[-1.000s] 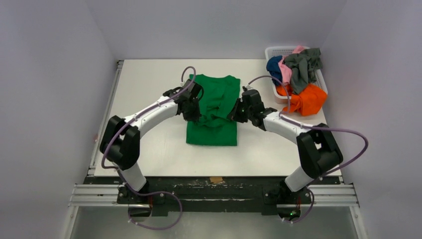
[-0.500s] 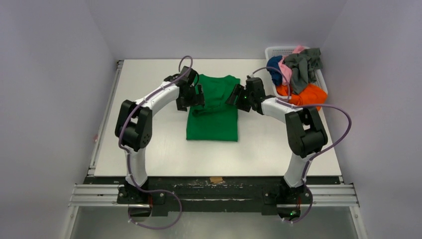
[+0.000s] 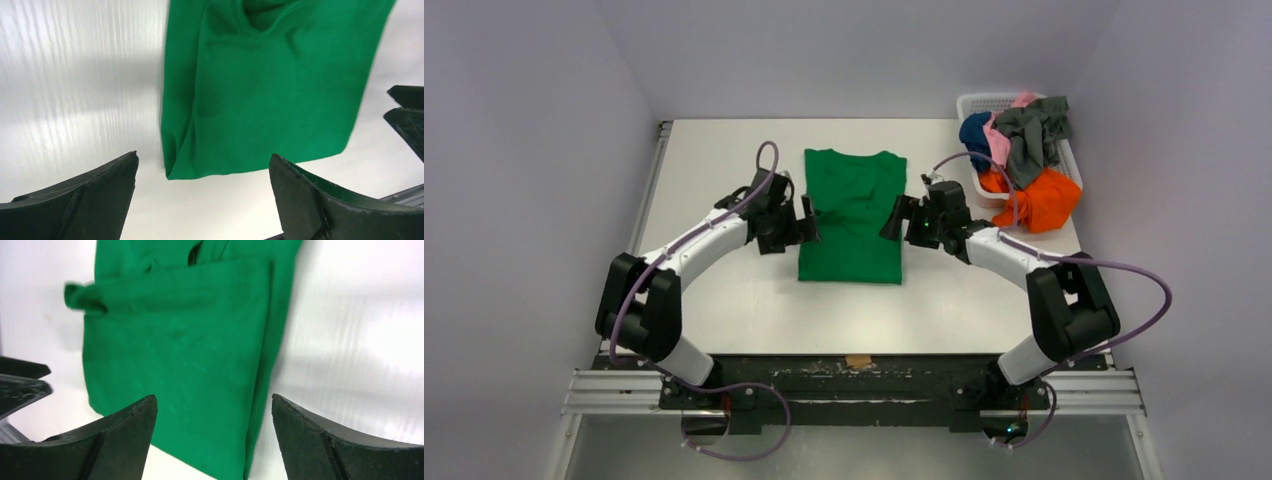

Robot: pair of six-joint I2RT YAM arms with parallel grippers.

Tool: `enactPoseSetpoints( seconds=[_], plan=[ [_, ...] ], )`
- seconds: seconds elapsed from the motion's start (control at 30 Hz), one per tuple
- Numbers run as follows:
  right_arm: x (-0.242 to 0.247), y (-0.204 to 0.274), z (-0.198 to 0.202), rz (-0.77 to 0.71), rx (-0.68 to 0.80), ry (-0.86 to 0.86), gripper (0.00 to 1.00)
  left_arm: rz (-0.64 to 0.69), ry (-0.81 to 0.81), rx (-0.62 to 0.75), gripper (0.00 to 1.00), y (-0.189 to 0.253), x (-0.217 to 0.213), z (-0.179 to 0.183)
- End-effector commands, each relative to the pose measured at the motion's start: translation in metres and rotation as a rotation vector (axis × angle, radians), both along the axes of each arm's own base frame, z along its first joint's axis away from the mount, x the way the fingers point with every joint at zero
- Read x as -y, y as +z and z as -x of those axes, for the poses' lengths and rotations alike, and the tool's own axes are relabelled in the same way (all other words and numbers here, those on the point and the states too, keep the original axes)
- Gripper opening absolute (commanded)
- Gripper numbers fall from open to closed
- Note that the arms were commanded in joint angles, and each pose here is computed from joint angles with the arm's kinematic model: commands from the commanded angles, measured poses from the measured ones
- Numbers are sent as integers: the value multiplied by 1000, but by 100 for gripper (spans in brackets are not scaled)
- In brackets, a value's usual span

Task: Fold and stack the t-shirts
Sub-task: Fold the folded rectangular tshirt in 1/3 of the way

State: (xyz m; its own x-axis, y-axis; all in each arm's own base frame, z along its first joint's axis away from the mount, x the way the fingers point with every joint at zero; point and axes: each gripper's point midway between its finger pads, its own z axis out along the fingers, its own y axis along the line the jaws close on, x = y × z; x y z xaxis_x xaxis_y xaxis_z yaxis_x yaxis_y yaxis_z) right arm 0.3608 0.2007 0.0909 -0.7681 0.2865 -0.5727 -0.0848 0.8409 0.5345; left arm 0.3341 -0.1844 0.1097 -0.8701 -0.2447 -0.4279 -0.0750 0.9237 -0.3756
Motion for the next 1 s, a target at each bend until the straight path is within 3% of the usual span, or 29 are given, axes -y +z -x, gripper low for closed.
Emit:
enactPoseSetpoints(
  seconds=[0.0,0.07,0.2,0.4,0.5,0.6,0.73,0.97],
  plan=[
    [-38,14,19,31,80,183,83,76,-16,-79,100,-37,6,30],
    [-70,15,23,10,87,279,83,74,-10,-107,100,-47,4,37],
    [-146,14,26,-171,39,453,82,91,-9,-145,100,-62,5,48],
    [-214,12,-34,-270,51,461,82,113,-16,-178,91,-73,10,50],
    [-227,15,-69,-229,72,413,81,116,-15,-192,83,-78,11,52],
    [-220,19,-84,-151,97,380,81,100,-2,-190,75,-81,7,52],
    [-192,45,-73,-92,154,337,82,70,12,-188,59,-84,4,48],
    [-102,41,-13,65,156,228,82,-12,32,-157,57,-77,-11,41]
  ],
)
